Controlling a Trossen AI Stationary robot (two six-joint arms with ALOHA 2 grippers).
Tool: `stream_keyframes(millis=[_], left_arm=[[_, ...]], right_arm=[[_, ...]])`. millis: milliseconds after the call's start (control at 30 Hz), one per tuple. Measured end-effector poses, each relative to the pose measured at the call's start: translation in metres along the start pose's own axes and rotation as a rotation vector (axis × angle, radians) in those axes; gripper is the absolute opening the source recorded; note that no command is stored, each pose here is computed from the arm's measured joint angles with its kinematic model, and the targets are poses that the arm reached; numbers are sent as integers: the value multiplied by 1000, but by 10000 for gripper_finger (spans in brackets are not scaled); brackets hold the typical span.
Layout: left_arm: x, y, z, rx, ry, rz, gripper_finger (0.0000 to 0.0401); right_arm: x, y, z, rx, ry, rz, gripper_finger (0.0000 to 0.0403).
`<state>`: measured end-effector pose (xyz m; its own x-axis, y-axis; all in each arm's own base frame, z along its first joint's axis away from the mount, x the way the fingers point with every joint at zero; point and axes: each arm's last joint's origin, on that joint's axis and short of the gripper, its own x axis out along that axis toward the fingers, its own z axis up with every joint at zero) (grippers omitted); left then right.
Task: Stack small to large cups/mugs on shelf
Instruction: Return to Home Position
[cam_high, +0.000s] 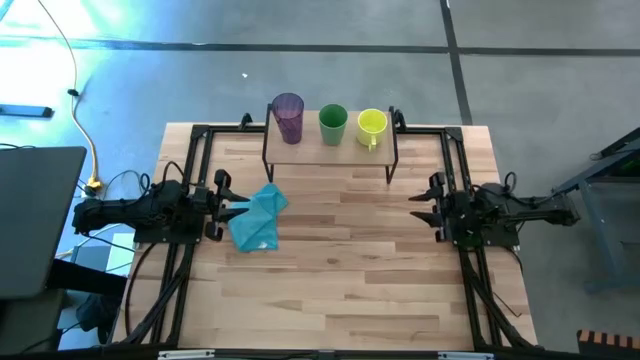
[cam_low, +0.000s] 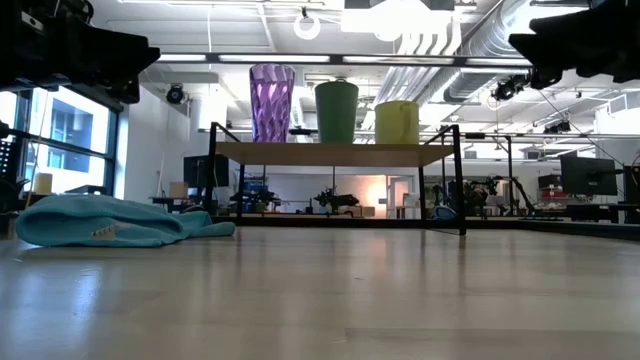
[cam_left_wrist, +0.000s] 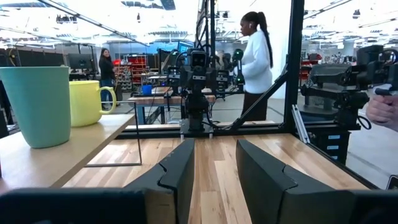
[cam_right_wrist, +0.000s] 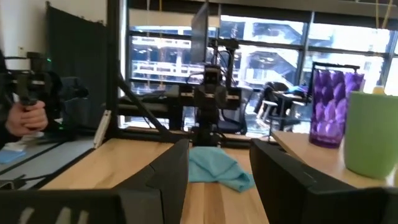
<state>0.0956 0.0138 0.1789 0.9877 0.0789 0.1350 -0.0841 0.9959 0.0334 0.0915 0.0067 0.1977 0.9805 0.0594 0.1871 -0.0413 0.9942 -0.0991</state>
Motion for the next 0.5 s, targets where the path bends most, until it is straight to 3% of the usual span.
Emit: stream_keyframes(millis=[500], left_arm=[[0, 0, 0, 0, -1, 0, 108]], right_arm=[[0, 0, -26, 34, 128, -98, 163]])
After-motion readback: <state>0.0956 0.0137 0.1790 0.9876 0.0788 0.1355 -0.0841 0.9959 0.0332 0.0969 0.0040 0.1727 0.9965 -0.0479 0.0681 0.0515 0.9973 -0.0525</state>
